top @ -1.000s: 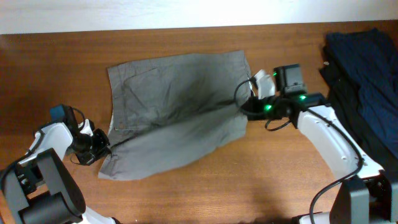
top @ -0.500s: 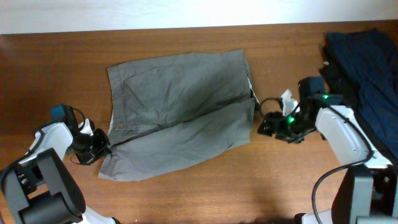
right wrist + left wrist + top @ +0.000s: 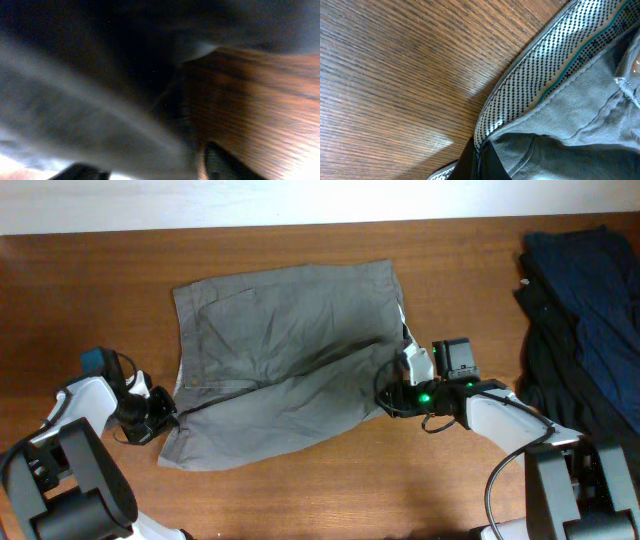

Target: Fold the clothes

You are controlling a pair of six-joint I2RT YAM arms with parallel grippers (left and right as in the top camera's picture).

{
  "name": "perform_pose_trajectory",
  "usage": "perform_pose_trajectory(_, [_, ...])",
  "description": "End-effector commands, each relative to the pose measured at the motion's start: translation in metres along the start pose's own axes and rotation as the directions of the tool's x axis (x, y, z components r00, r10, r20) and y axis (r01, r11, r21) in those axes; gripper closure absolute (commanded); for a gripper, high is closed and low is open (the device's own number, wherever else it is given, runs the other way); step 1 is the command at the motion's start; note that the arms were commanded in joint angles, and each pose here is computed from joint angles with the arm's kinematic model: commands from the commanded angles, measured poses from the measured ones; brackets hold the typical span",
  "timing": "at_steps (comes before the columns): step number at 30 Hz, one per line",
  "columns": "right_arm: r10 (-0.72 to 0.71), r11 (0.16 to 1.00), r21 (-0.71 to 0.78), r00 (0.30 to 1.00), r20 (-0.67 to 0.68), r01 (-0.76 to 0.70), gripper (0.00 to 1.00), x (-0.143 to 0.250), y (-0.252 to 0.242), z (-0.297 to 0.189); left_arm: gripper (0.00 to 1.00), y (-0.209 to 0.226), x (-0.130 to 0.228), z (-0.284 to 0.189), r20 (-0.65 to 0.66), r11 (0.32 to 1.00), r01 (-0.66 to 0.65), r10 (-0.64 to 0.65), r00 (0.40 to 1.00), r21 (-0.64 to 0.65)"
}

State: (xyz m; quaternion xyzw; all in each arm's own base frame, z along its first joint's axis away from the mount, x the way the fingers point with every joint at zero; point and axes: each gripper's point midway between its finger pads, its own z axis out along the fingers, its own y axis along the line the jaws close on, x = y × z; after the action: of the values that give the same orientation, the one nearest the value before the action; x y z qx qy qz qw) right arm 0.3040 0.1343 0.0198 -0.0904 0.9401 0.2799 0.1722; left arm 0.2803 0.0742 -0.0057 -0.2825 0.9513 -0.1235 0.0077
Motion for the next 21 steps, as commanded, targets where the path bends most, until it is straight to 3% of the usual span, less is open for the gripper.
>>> perform_pose_trajectory(1, [-0.013,0.996,-0.094,0.997,-0.082,0.005,0.67,0.022,0.022,0.003,0.99,0.019,0.009,0.021,-0.053,0.997,-0.006,0.002,0.999,-0.076])
perform_pose_trajectory(2, [-0.002,0.995,-0.095,0.995,-0.099,-0.007,0.73,0.026,0.024,0.001,0.99,0.019,0.009,0.021,-0.053,0.997,-0.006,0.002,0.999,-0.076])
perform_pose_trajectory(3, [0.017,0.996,-0.09,0.993,-0.118,-0.028,0.87,0.03,0.026,-0.007,0.99,0.019,0.009,0.021,-0.053,0.997,-0.006,0.002,0.999,-0.076])
perform_pose_trajectory(6, [0.059,0.995,-0.075,0.989,-0.138,-0.069,0.96,0.024,0.036,-0.037,0.98,0.019,0.009,0.021,-0.053,0.997,-0.006,0.002,0.999,-0.076])
perform_pose_trajectory(12, [0.142,0.974,0.201,0.97,-0.196,-0.102,0.96,0.008,0.039,-0.134,0.99,0.019,0.009,0.021,-0.054,0.997,-0.027,0.023,0.998,-0.075])
perform_pose_trajectory(17, [0.206,0.962,0.231,0.939,-0.277,-0.143,0.96,0.031,0.034,-0.131,0.98,0.019,0.01,0.018,-0.061,0.996,-0.042,0.038,0.997,-0.075])
perform_pose_trajectory(21, [0.194,0.964,0.228,0.946,-0.259,-0.135,0.96,0.035,0.02,-0.109,0.98,0.015,0.006,0.007,-0.029,0.996,-0.048,0.046,0.999,-0.071])
